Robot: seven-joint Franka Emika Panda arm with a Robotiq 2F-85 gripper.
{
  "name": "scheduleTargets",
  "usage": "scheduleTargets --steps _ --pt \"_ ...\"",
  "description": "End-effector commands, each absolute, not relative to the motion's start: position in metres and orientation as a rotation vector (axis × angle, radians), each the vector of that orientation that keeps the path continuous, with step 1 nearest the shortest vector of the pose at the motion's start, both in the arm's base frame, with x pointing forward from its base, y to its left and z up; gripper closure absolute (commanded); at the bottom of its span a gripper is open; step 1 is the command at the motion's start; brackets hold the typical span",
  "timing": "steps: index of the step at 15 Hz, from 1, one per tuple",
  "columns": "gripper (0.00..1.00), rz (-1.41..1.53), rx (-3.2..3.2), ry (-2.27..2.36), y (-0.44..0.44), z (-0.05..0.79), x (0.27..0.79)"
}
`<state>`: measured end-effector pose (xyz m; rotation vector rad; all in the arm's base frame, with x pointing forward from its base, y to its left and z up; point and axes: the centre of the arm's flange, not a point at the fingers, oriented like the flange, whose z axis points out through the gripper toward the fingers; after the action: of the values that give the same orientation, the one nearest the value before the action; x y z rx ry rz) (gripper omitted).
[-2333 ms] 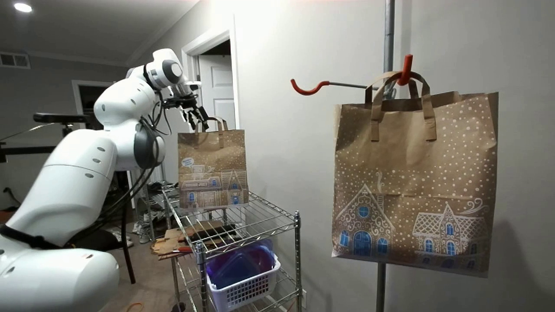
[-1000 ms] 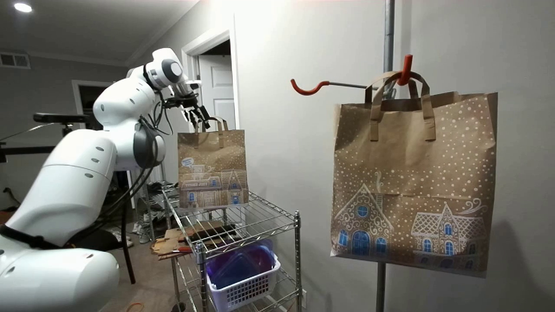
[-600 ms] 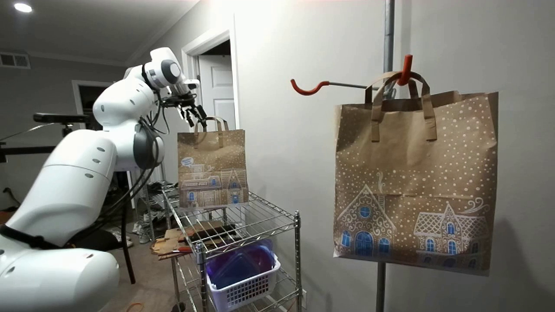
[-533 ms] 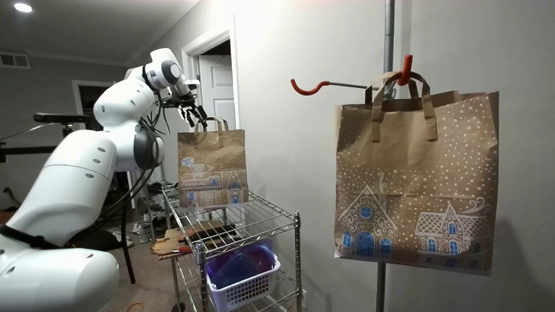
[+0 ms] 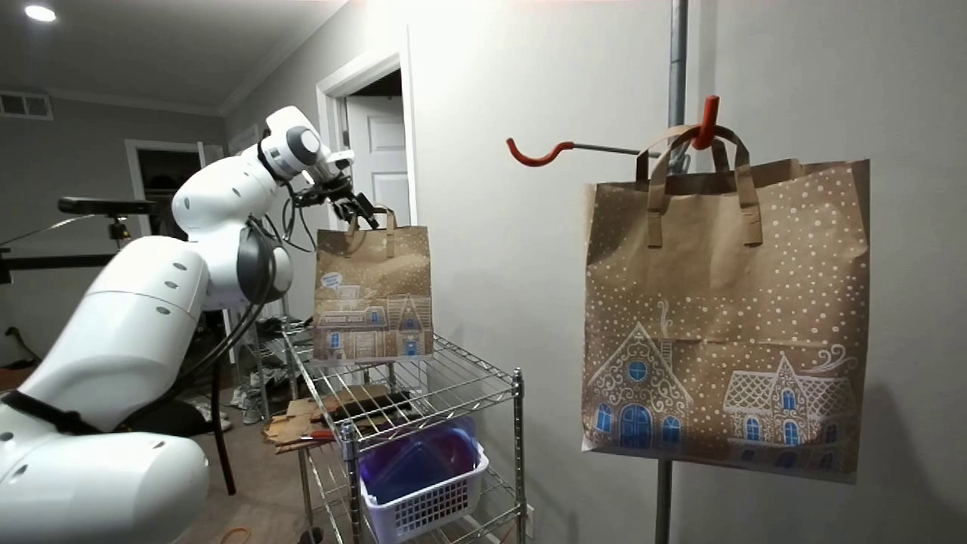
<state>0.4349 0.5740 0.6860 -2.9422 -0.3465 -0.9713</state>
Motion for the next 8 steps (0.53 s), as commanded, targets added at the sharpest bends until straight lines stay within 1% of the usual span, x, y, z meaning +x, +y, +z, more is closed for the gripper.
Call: scheduleTargets --steps 1,2,8 --pt "0.31 -1.132 -2.985 -0.280 0.597 0.701 0.443" --pt "0.39 -1.156 -2.991 -0.274 0.597 0.703 0.442" --pt "0.77 -1.124 -3.046 -0.248 0.584 0.722 0.429"
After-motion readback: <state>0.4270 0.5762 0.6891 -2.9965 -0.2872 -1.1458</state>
